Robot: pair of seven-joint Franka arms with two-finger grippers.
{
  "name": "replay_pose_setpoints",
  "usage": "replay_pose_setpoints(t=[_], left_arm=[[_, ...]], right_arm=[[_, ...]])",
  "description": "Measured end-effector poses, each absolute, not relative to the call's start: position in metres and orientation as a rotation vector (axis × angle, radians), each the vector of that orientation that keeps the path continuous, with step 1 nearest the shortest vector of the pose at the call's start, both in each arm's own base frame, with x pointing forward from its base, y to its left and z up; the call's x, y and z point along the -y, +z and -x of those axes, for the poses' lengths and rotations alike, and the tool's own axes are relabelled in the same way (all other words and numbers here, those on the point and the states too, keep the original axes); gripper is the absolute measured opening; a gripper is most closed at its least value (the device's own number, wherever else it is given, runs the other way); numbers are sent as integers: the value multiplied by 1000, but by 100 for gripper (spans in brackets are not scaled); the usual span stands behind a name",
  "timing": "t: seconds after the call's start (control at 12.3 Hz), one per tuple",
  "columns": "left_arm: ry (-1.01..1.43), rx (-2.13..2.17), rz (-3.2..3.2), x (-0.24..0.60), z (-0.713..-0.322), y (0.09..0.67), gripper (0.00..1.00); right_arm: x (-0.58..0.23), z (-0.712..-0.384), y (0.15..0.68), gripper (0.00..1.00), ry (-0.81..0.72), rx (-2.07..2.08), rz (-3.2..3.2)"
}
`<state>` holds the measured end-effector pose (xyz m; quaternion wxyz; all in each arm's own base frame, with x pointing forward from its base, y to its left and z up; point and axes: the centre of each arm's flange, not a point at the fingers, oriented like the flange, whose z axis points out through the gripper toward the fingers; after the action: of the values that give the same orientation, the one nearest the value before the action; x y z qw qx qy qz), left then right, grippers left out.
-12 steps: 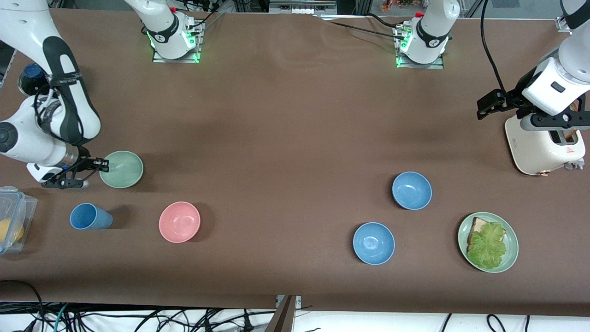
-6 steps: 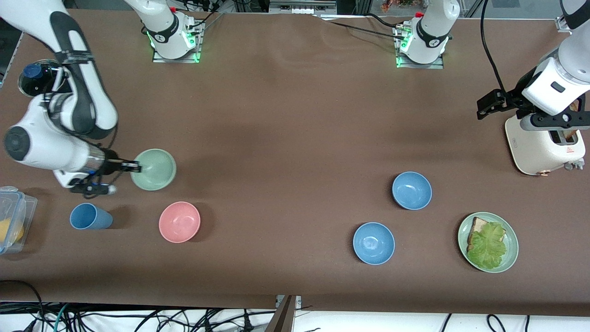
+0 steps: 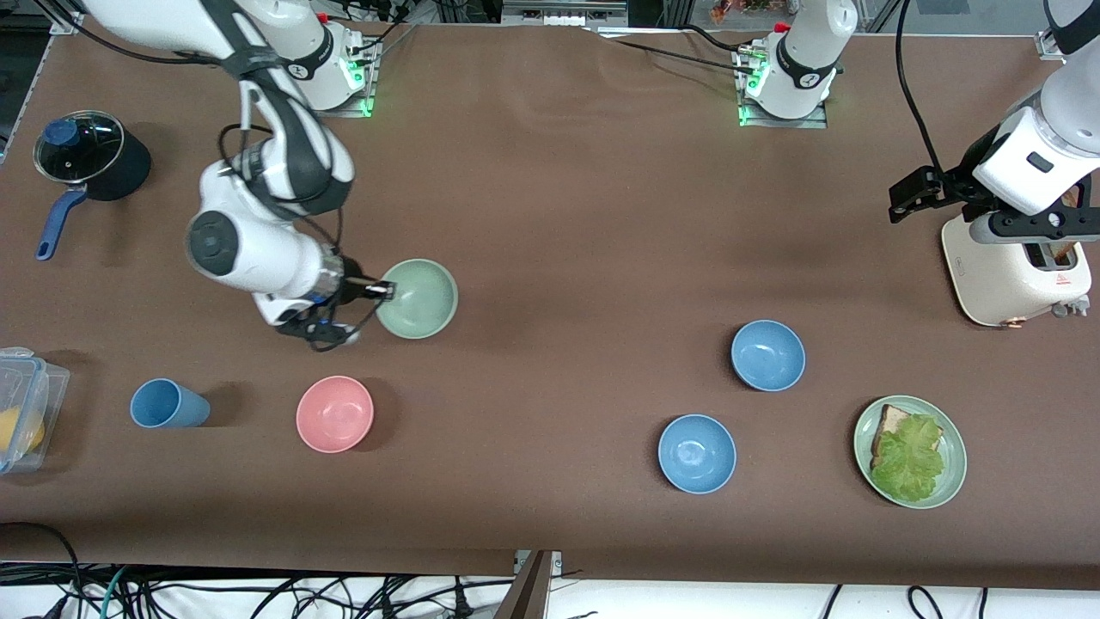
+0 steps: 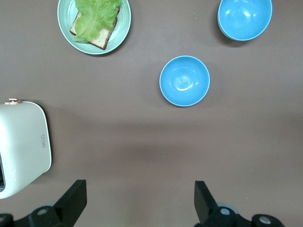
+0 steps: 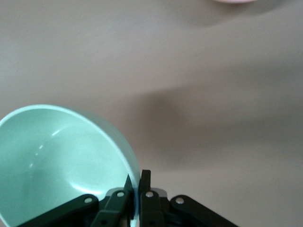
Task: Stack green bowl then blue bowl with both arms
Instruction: 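Slide the pale green bowl toward the table middle with the right gripper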
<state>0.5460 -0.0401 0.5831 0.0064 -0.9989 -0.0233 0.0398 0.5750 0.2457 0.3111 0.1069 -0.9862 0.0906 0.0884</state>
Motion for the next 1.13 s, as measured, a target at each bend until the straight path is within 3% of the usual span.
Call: replay_pose_setpoints(t=[0.4,1.13], left_arm=[[124,73,3125,40,-546,583,100],[125,73,3125,40,-546,583,100]], right_arm=[[-361,-530,274,5,213,-329,2864],[-421,-488,223,5,255,-318,2852]])
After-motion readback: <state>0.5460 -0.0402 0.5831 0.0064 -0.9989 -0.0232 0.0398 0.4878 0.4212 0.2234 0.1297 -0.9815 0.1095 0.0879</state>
